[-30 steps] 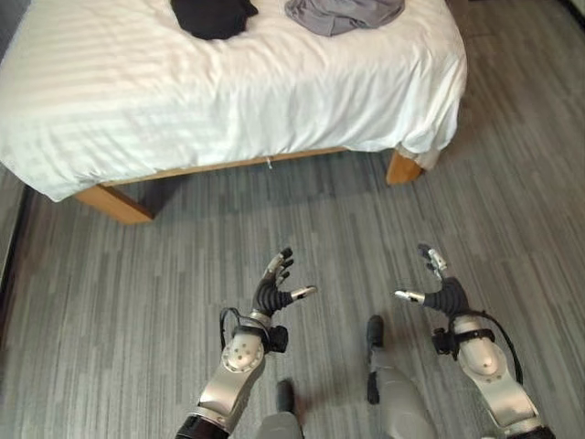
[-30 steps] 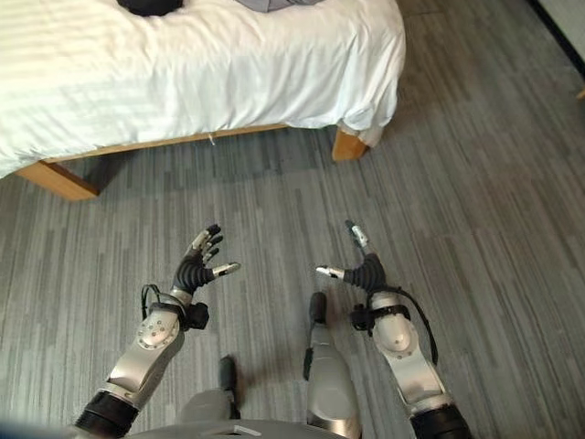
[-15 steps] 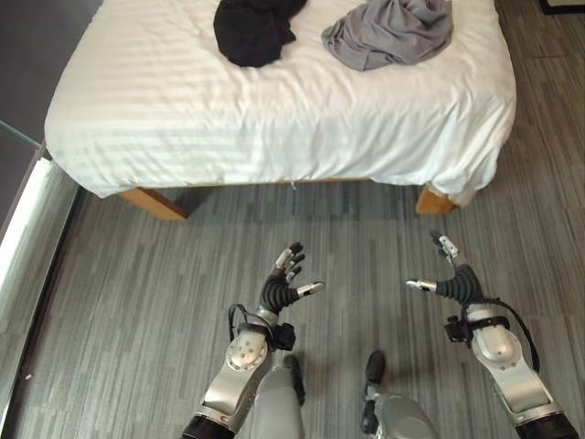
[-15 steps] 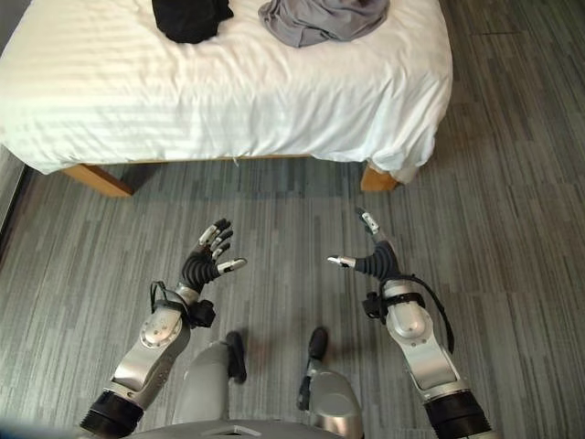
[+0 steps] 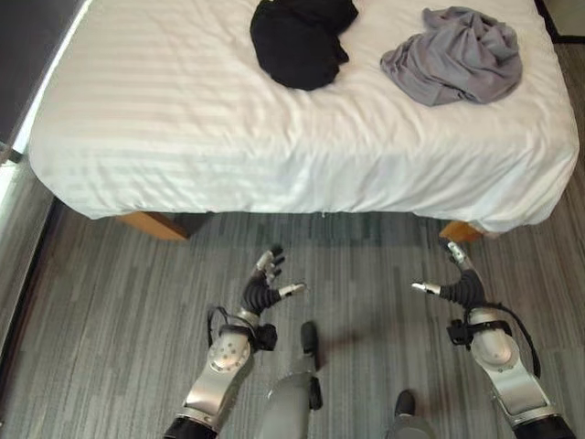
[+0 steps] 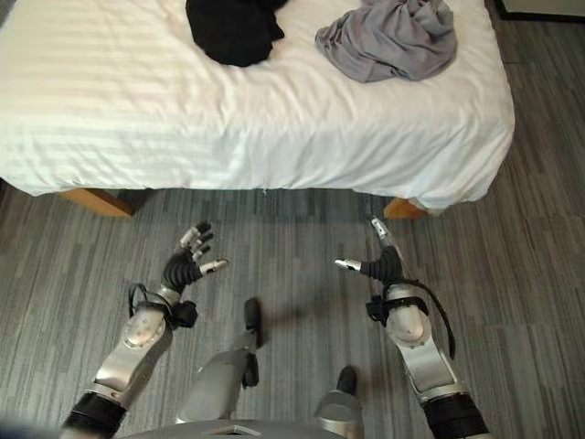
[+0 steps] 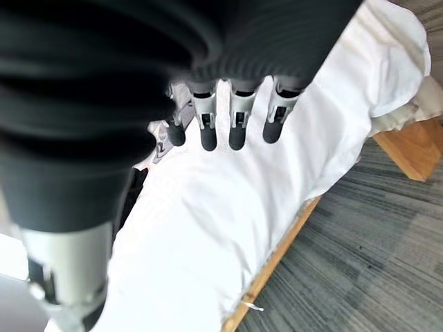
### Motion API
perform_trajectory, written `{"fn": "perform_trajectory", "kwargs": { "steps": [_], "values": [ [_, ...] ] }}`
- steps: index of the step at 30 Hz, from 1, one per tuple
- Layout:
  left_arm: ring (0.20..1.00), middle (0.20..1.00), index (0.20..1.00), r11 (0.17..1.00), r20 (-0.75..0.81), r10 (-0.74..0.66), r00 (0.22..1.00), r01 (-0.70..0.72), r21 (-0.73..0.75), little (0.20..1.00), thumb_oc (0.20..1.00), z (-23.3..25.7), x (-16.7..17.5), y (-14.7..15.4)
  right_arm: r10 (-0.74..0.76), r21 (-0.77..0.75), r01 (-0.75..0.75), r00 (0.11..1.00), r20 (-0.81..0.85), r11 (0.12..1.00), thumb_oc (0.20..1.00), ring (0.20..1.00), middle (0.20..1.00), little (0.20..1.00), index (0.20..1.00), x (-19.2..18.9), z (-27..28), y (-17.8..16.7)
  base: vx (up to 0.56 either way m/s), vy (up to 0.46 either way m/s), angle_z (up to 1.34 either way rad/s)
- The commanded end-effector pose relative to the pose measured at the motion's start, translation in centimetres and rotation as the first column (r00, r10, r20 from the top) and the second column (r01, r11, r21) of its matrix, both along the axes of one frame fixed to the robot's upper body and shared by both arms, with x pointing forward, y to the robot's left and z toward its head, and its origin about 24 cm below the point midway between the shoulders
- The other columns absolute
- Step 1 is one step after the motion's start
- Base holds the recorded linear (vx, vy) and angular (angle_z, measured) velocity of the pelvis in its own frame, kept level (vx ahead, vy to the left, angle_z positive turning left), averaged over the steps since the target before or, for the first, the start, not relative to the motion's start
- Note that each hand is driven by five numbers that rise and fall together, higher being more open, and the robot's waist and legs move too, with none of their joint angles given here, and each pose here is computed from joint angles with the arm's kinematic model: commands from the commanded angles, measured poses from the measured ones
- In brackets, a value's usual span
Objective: Pick up bed clothes into laundry basket.
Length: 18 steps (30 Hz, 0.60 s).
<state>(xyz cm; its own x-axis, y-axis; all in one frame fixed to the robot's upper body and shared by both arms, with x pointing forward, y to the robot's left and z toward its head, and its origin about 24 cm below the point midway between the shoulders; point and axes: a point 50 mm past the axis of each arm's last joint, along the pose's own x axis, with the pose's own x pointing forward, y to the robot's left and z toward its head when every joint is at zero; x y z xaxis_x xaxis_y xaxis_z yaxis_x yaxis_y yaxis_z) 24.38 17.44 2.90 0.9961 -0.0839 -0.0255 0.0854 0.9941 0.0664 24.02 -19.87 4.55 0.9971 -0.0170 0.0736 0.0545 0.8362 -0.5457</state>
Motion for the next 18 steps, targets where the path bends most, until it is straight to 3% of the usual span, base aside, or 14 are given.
{"fn": "perform_trajectory", "kwargs": {
  "steps": [1,2,4,6,13,18],
  "values": [
    [1.0,1.0,1.0,0.997,0.066,0.054,0.996,-0.057,0.051,1.0,1.0,1.0,-0.4,1.3,0.032,-0.21,0.016,0.975,0.22,0.978,1.0,1.0,1.0,1.0,1.0,2.2,4.5,-0.1,0.22,0.177,-0.18],
    [1.0,1.0,1.0,0.993,0.079,0.067,0.995,-0.074,0.091,1.0,1.0,1.2,-0.1,2.0,0.052,-0.331,0.047,0.958,0.283,0.943,1.0,1.0,1.0,1.0,1.0,2.7,6.1,-0.5,0.21,0.136,-0.2],
    [1.0,1.0,1.0,0.988,0.113,0.068,0.991,-0.083,0.133,1.0,1.0,1.9,0.3,2.5,0.058,-0.43,0.09,0.946,0.318,0.898,1.0,1.0,1.0,1.0,1.0,3.0,7.5,-1.6,0.2,0.1,-0.05],
    [1.0,1.0,1.0,0.987,0.129,0.072,0.989,-0.09,0.135,1.0,1.0,2.2,0.4,2.6,0.058,-0.462,0.105,0.944,0.326,0.88,1.0,1.0,1.0,1.0,1.0,3.1,8.1,-2.0,0.17,0.022,0.2],
    [1.0,1.0,1.0,0.984,0.174,0.096,0.98,-0.119,0.132,1.0,1.0,3.0,1.0,3.4,-0.001,-0.67,0.283,0.922,0.388,0.686,1.0,1.0,1.0,1.0,1.0,5.4,12.9,-7.0,0.27,-0.058,0.31],
    [1.0,1.0,1.0,0.985,0.198,0.096,0.976,-0.121,0.119,1.0,1.0,3.6,1.2,3.8,-0.089,-0.699,0.357,0.917,0.389,0.619,1.0,1.0,1.0,1.0,1.0,7.3,14.3,-9.4,0.27,-0.125,0.18]
  ]
}}
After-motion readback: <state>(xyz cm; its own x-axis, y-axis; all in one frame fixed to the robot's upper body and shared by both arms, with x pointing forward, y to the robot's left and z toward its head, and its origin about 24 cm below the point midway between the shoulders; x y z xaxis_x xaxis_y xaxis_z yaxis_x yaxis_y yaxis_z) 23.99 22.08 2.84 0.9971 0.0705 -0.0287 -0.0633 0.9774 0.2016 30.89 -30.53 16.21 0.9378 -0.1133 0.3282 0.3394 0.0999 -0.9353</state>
